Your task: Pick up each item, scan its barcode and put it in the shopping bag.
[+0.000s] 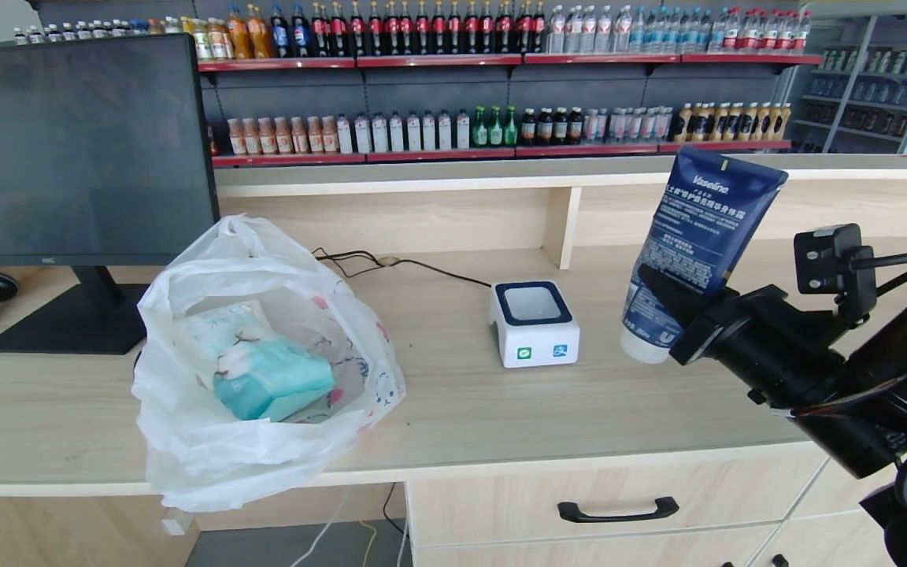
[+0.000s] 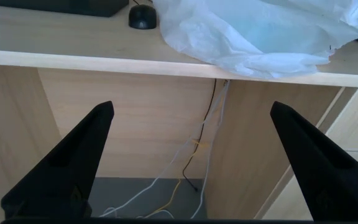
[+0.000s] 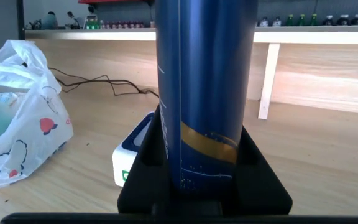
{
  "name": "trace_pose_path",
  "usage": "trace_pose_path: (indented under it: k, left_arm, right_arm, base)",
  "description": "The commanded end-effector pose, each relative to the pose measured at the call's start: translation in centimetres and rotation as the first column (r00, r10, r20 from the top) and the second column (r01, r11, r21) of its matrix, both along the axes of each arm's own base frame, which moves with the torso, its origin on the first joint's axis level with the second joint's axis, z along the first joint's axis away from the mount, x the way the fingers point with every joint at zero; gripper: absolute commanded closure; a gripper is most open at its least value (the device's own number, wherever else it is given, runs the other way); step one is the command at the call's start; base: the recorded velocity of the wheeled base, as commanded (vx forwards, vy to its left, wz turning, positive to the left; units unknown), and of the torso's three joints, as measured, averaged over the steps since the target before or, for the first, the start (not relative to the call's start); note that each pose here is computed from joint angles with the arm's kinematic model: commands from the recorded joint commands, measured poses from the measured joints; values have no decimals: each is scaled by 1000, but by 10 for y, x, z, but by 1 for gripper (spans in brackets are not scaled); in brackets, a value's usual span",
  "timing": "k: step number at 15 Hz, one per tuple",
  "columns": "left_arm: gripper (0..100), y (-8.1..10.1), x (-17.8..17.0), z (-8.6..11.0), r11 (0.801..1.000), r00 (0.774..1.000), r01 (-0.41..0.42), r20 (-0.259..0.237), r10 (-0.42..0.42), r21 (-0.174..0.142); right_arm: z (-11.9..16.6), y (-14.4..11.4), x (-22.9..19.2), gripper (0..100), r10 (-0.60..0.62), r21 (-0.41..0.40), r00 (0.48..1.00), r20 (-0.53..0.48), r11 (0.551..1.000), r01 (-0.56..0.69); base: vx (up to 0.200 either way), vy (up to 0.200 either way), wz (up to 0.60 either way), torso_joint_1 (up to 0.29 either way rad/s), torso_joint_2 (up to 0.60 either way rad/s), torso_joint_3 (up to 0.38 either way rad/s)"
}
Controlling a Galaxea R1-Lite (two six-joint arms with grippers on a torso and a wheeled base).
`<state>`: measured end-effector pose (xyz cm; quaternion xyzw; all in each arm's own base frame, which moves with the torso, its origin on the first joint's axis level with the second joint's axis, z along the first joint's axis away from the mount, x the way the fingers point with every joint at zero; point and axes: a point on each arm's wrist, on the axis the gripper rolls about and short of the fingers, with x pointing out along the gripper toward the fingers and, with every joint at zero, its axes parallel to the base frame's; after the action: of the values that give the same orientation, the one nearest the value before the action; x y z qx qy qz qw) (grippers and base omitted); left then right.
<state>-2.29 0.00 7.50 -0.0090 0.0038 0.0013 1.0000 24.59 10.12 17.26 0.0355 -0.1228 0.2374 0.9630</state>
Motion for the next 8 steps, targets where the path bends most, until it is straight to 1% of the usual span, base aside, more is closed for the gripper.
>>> trace_pose_path:
  k: [1,2,3,8]
  left_arm:
    - [0,0,0,0,1000,1000,-1,-2,1,0]
    - [0,0,0,0,1000,1000,-1,-2,1,0]
    - [0,0,0,0,1000,1000,-1,-2,1,0]
    - [0,0,0,0,1000,1000,-1,-3,1,0]
  right_arm:
    - [0,4,-2,100,20,0,1000,2,1000,-20]
    - [0,4,-2,100,20,0,1000,2,1000,-20]
    - [1,11,-5,100,45,-1,999,4,999,-45]
    - [-1,13,-6,100,52,-12,999,3,999,-52]
  base:
    - [0,200,0,2,2,2]
    - [0,200,0,-2,7,2]
    - [0,0,0,0,0,0]
    - [0,0,0,0,0,0]
